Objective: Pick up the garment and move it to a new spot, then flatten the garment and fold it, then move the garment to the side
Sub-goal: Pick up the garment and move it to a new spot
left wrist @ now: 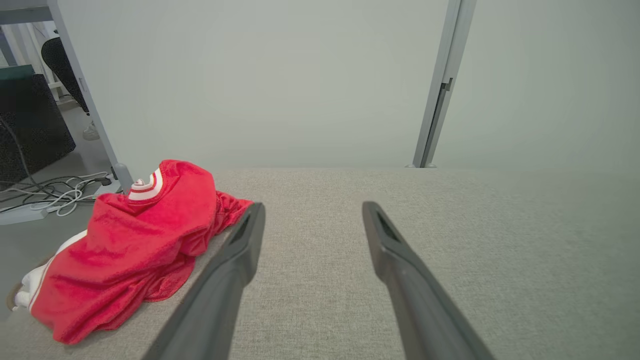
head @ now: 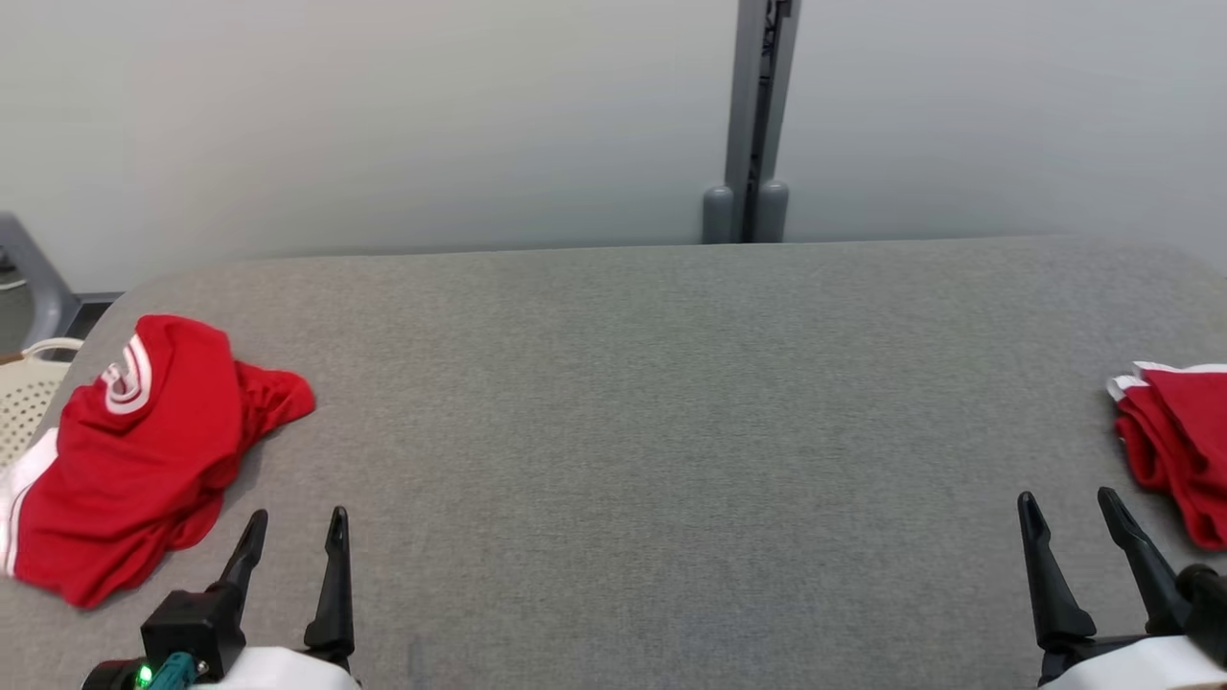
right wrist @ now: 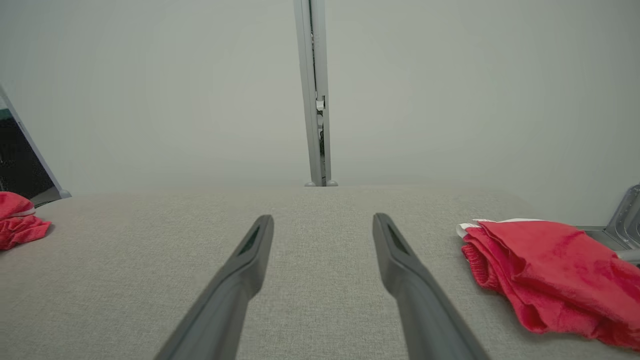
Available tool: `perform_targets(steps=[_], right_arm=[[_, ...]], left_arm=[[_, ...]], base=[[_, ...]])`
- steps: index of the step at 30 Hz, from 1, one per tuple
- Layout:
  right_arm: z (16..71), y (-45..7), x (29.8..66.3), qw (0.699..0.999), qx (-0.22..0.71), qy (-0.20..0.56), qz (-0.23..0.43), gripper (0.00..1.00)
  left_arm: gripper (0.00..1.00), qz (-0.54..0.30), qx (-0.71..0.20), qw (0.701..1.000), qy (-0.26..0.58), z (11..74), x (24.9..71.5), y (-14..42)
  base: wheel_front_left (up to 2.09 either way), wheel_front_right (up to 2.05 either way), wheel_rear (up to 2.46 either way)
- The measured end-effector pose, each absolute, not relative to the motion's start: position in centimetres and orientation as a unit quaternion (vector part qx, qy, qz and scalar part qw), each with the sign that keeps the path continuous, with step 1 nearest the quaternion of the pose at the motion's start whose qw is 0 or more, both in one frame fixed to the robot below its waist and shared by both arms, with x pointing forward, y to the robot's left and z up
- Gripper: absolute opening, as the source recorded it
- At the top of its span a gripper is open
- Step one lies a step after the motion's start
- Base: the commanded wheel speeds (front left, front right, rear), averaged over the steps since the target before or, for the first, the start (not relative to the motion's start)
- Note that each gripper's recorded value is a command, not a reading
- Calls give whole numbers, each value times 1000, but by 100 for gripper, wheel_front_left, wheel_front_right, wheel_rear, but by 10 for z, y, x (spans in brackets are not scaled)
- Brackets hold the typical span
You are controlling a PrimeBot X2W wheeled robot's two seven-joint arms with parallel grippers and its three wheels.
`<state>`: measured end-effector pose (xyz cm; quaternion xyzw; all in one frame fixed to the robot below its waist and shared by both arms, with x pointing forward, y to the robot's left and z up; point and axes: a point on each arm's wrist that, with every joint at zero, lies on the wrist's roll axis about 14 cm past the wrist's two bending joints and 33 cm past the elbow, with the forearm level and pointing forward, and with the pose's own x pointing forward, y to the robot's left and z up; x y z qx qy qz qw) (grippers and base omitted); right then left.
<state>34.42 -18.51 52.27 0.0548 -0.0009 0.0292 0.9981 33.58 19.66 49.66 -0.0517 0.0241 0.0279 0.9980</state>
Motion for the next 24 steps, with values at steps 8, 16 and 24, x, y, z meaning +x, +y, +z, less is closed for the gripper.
perform_targets(steps=[8, 16, 24], right_arm=[[527, -147, 366, 994, 64, -3, 88, 100], [532, -97, 385, 985, 63, -4, 162, 100], [537, -51, 394, 972, 69, -6, 224, 100]], left_arm=[[100, 73, -53, 996, 4, 506, 328, 229], [100, 147, -61, 987, -16, 512, 300, 272], [100, 198, -61, 978, -32, 515, 265, 301]], base=[[0, 0, 0], [0, 0, 0], [0, 0, 0]])
